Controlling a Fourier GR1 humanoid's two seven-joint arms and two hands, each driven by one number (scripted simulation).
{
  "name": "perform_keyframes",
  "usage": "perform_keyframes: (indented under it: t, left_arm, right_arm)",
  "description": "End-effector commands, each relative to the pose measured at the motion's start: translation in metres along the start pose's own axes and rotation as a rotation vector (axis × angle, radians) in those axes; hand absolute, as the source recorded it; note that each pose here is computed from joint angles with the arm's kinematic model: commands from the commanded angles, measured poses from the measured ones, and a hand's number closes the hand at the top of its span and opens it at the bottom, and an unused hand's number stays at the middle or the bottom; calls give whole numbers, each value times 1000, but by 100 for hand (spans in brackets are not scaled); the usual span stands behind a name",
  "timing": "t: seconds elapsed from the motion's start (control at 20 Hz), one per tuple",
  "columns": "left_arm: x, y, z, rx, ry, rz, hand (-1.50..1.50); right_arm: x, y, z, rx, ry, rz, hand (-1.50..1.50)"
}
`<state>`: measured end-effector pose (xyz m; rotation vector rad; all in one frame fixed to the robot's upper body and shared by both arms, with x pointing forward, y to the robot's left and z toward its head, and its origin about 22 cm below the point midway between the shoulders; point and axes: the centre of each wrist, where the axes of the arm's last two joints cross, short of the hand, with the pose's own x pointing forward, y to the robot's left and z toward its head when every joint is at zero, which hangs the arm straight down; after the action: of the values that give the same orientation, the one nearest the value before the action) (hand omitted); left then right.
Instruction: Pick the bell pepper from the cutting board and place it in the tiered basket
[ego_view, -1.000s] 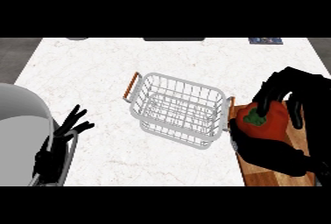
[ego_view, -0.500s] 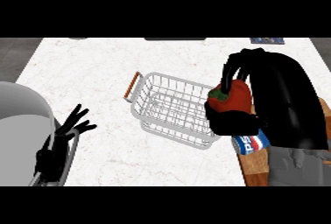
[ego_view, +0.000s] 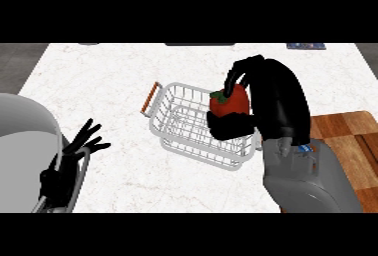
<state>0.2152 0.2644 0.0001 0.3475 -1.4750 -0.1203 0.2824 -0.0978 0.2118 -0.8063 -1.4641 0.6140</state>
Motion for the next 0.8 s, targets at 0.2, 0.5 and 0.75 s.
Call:
perform_keyframes:
  t: [0.2,0.5,0.75]
  left_arm:
    - [-28,-19,11,-38,165,89,0]
    - [-33,-25,11,-39,182,94,0]
    - [-32,-15,13,-4,196,96,0]
  right_arm:
    - [-3,16,-9,47,102,-342,-150]
    - [-9,8,-4,-55,29,-563,-150]
    - [-16,-33,-11,-345,37,-631,-150]
